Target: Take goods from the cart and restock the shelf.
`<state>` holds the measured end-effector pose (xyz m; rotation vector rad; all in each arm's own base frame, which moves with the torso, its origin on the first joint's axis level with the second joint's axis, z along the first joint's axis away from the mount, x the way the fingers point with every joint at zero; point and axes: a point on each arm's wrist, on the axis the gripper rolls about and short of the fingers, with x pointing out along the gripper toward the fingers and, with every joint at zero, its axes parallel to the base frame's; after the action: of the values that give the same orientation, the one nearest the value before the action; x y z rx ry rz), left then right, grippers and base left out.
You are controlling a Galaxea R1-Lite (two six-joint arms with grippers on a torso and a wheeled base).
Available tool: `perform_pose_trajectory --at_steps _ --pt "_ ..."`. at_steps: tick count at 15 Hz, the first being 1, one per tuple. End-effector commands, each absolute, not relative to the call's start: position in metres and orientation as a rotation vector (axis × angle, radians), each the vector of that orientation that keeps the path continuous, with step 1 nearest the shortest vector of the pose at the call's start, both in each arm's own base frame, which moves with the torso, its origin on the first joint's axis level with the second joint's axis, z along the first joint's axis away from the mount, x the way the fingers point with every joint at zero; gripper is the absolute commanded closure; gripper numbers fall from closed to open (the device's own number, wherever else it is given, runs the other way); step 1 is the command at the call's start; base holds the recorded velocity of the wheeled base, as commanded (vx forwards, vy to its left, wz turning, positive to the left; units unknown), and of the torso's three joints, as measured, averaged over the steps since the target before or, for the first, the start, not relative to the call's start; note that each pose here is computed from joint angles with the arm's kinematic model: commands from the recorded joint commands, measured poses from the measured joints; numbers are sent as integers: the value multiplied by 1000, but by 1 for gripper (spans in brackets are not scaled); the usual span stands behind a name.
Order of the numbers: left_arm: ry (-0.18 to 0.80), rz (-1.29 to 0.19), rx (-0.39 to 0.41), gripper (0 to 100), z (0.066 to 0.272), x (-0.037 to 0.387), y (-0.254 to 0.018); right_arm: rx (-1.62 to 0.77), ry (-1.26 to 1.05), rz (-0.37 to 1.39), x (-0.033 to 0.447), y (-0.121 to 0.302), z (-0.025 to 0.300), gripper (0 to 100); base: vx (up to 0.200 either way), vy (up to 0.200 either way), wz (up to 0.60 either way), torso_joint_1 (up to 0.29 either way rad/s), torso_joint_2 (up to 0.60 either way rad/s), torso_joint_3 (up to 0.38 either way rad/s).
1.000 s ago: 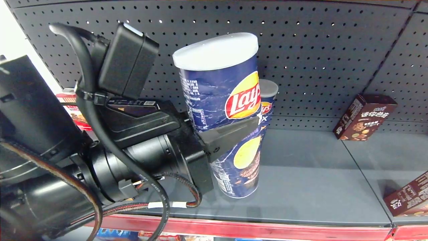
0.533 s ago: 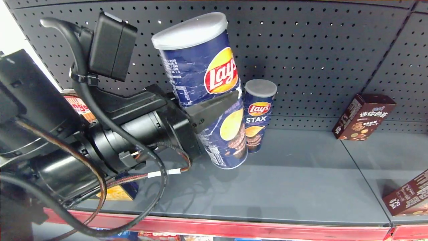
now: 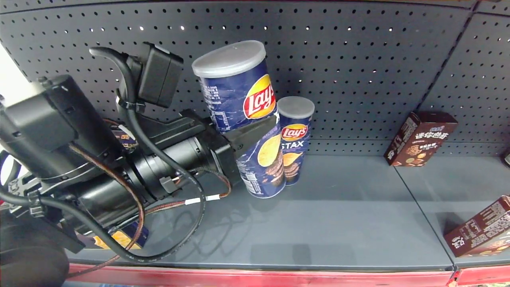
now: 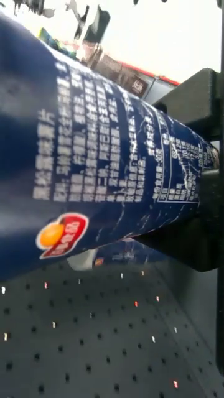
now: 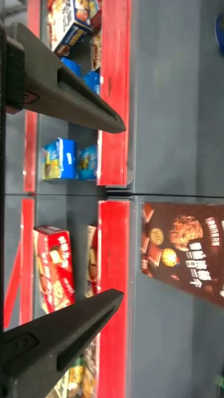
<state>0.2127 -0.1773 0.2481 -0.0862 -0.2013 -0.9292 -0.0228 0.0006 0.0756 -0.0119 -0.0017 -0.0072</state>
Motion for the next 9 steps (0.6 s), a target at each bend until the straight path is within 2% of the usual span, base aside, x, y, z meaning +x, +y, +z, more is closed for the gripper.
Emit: perform_pose_trajectory --at_steps 1,4,5,7,9 --pt "-199 -928 -88 100 251 209 -174 -14 3 -6 -23 1 75 0 0 0 0 0 0 0" --pt "-120 -923 -69 100 266 194 -157 -22 -34 3 -25 1 85 0 0 0 0 0 0 0" --pt "-98 -922 -64 100 271 191 -153 -11 -86 16 -30 1 139 0 0 0 0 0 0 0" --pt "-6 -918 -40 100 272 180 -143 -3 6 103 -4 1 197 0 0 0 0 0 0 0" --pt "-32 -920 -45 100 275 180 -144 -23 12 169 12 3 213 0 0 0 0 0 0 0"
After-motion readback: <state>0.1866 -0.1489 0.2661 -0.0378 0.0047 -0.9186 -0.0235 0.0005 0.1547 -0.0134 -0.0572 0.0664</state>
